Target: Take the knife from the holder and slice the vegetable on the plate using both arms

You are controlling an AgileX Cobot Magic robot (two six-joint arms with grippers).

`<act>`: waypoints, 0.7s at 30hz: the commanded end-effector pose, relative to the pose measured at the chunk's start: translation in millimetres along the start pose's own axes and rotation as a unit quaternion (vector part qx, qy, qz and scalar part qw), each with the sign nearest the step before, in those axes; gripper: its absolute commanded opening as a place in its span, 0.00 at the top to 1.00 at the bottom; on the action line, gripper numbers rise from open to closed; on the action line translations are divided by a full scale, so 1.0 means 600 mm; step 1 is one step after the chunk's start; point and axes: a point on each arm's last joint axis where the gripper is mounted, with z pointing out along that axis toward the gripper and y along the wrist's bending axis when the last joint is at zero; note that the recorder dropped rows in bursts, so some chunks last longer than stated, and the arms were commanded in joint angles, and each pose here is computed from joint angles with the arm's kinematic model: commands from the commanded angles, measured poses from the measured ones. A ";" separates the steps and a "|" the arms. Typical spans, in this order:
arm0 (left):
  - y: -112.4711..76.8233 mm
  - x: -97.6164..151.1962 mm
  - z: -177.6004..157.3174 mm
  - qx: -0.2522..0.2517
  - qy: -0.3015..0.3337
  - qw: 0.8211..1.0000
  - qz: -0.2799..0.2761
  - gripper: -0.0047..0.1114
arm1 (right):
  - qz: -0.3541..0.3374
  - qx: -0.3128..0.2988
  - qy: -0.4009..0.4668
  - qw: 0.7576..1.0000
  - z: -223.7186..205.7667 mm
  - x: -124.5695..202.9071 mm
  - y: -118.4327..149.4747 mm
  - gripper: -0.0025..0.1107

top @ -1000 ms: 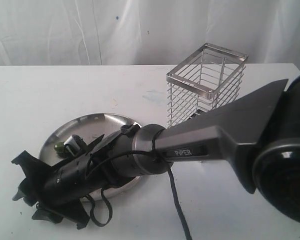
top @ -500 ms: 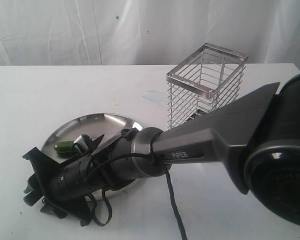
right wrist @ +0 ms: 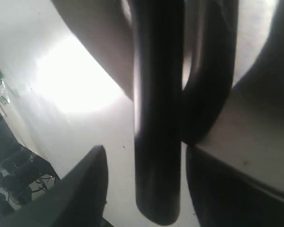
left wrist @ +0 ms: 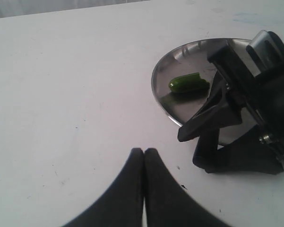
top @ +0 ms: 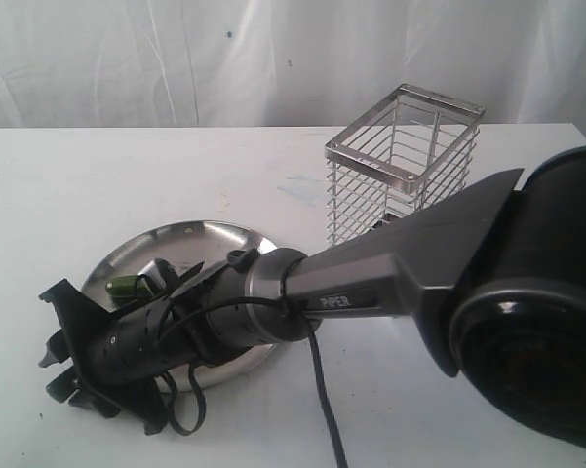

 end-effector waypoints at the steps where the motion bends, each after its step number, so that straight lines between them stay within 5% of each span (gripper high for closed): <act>1: 0.000 0.001 0.000 0.002 -0.002 1.000 -0.001 0.96 | -0.008 0.004 -0.003 1.000 0.012 -0.005 -0.006 0.55; 7: 0.000 0.001 0.000 0.002 -0.002 1.000 -0.001 0.96 | -0.011 0.002 -0.024 1.000 0.013 -0.012 -0.001 0.59; 14: 0.000 0.001 0.000 0.002 -0.002 1.000 -0.001 0.96 | -0.006 -0.001 -0.041 0.999 0.009 -0.014 0.004 0.98; 21: 0.000 0.001 0.000 0.002 -0.002 1.000 -0.001 0.96 | -0.026 -0.033 -0.090 0.995 -0.030 -0.002 0.051 0.98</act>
